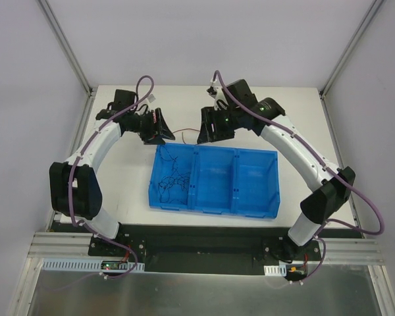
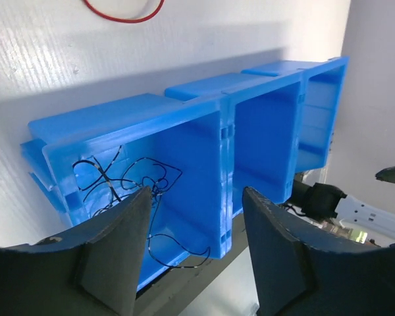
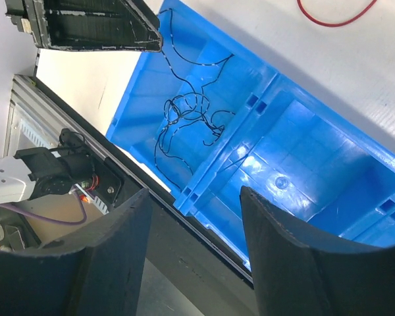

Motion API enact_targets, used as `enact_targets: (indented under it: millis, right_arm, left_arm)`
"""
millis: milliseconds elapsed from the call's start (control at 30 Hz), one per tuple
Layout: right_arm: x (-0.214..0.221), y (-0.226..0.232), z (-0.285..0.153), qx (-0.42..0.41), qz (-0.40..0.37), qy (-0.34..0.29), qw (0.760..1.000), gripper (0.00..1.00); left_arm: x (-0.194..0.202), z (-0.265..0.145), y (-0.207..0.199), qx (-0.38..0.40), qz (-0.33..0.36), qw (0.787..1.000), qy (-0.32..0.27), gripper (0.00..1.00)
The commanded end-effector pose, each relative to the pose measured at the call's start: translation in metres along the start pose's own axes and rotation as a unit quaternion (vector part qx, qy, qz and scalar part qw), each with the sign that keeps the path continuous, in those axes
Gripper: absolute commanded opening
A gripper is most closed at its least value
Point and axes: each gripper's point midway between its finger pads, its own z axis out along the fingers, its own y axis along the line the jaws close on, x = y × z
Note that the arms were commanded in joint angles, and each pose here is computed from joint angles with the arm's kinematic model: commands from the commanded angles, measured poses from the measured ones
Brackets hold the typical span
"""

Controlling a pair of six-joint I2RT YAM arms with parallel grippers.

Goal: Untangle the cables

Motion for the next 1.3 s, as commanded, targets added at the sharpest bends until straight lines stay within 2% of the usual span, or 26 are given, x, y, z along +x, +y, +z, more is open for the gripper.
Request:
enact_targets:
  millis: [0, 133, 267, 433, 567, 633, 767, 1000, 1167, 1267]
  right_arm:
    - [-0.007, 0.008, -0.015, -0.022, 0.009, -0.026, 0.999, 0.58]
    - [-0.008, 0.009, -0.017, -0.032, 0.007, -0.026, 0.999, 0.57]
    - [-0.009, 0.006, -0.023, -0.031, 0.011, -0.027, 0.999, 0.57]
    - [-0.009, 0.002, -0.04, -0.025, 0.015, -0.034, 0.999, 0.57]
    - [0.001, -0.014, -0.059, 0.004, 0.019, -0.039, 0.999, 0.57]
    - [0.008, -0.02, -0.074, 0.019, 0.021, -0.048, 0.998, 0.57]
    - [0.023, -0.037, -0.086, 0.042, 0.042, -0.057, 0.997, 0.57]
    - [0.033, -0.048, -0.094, 0.06, 0.065, -0.069, 0.994, 0.57]
    - [0.036, -0.051, -0.096, 0.067, 0.08, -0.076, 0.992, 0.57]
    - [0.037, -0.05, -0.098, 0.064, 0.086, -0.085, 0.991, 0.57]
  left_arm:
    - [0.011, 0.016, 0.011, -0.018, -0.021, 0.999, 0.021, 0.55]
    - [0.041, 0.028, 0.021, -0.038, -0.021, 0.998, 0.052, 0.56]
    - [0.03, 0.019, 0.01, -0.039, 0.008, 0.999, 0.025, 0.61]
    - [-0.028, -0.003, -0.007, -0.072, 0.048, 0.994, -0.068, 0.74]
    - [-0.09, -0.027, 0.02, -0.125, -0.001, 0.981, -0.15, 0.76]
    - [-0.117, -0.036, 0.044, -0.145, -0.051, 0.972, -0.18, 0.73]
    - [-0.148, -0.026, 0.082, -0.125, -0.135, 0.968, -0.171, 0.58]
    - [-0.171, 0.009, 0.116, -0.087, -0.208, 0.964, -0.138, 0.6]
    - [-0.166, 0.037, 0.127, -0.063, -0.234, 0.964, -0.113, 0.61]
    - [-0.158, 0.06, 0.122, -0.032, -0.248, 0.964, -0.09, 0.59]
